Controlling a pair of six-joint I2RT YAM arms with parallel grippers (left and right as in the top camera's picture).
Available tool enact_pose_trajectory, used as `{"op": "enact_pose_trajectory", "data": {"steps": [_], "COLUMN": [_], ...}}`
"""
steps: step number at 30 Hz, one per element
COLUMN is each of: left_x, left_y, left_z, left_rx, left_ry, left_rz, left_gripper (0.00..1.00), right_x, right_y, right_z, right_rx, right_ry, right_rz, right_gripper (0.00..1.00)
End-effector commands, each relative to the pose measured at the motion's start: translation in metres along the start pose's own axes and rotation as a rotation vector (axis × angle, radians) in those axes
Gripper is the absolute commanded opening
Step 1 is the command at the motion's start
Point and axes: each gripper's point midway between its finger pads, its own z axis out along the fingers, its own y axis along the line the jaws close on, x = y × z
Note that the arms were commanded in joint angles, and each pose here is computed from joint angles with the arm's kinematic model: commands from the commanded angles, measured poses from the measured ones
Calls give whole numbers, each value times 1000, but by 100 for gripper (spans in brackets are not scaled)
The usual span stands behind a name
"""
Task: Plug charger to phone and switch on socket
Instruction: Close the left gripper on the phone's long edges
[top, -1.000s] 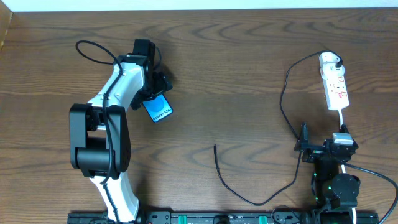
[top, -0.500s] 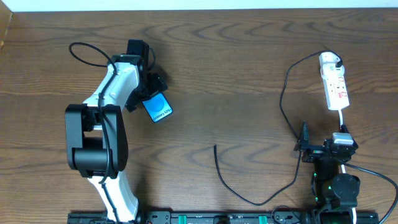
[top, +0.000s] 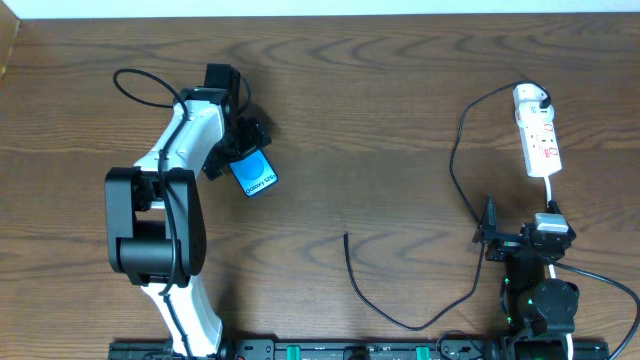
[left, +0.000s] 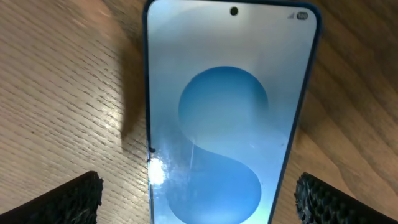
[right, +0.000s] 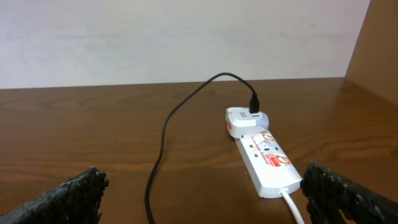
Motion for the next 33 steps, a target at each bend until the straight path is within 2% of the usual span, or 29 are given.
{"op": "enact_pose_trajectory", "data": {"steps": [1,33], "left_x": [5,6], "left_y": [1,-2], "left_z": [7,28], "left_rx": [-5,-3], "left_ry": [28,52], "left_rz": [16,14], "left_gripper": [99,99], "right_x": [-1,-1], "right_y": [2,2], "right_z": [-1,-1], "right_rx": [-9,-10], "right_ry": [-4,-4], "right_rz": [-15,-15], "right_gripper": [99,99]}}
